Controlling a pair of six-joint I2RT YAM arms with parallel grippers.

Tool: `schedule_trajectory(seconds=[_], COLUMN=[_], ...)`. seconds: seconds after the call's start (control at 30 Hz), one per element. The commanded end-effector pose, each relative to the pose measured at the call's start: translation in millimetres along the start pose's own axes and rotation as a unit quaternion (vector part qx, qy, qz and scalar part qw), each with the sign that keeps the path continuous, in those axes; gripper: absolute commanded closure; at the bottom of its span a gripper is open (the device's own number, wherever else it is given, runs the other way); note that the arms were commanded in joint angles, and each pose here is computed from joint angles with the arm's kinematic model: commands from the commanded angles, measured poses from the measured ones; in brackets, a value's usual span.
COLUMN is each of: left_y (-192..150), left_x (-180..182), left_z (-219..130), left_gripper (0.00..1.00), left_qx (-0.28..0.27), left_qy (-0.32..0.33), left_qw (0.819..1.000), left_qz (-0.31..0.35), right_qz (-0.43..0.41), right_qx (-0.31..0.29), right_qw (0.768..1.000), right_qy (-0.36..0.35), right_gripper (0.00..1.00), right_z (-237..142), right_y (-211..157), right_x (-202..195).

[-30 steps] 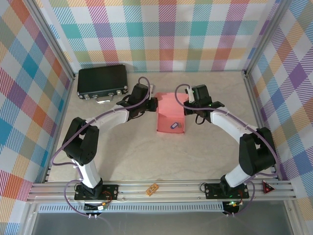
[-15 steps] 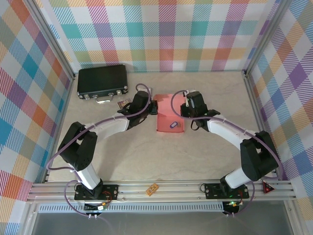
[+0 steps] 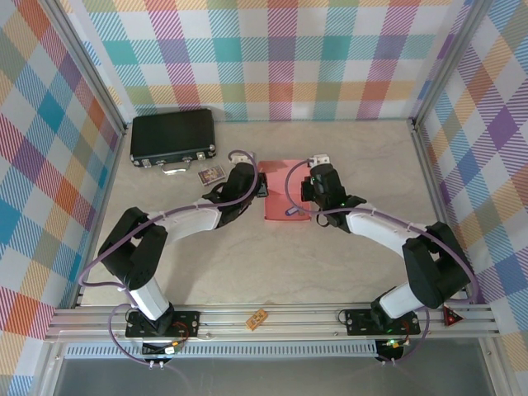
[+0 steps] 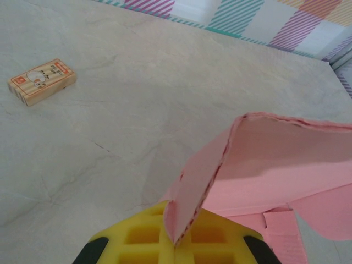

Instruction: Fold the paper box

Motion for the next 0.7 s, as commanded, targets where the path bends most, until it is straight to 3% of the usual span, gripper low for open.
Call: schedule_trajectory(seconds=[0.0, 0.67], left_y=[5, -15], left_x=[-11, -19], left_z=[-9, -17], left_gripper=[0.99, 1.00], left_qx=[-0.029, -0.062], left_qy=[-0.012, -0.012], left_qw=[0.999, 0.998], left_qz=[-0.012, 0.003], right_qz=[0.021, 0.034], right_qx=[-0.059, -0.076], right_qw=[0.998, 0.997], right_qy=[0.018, -0.009], right_gripper=[0.99, 1.00], right_z=[-5, -7], right_y=[17, -5], right_x=[10, 10])
Point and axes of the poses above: each hand's point on the last joint's axis, 136 mm out from that joint toward the fingers, its own z axis out along the fingers, its own x axis along the line the jaws close on, y = z × x, the point moved 5 cm from there along -z, back along the fingers, and after that the axes turned 1 degree about z, right-handed, at the moved point
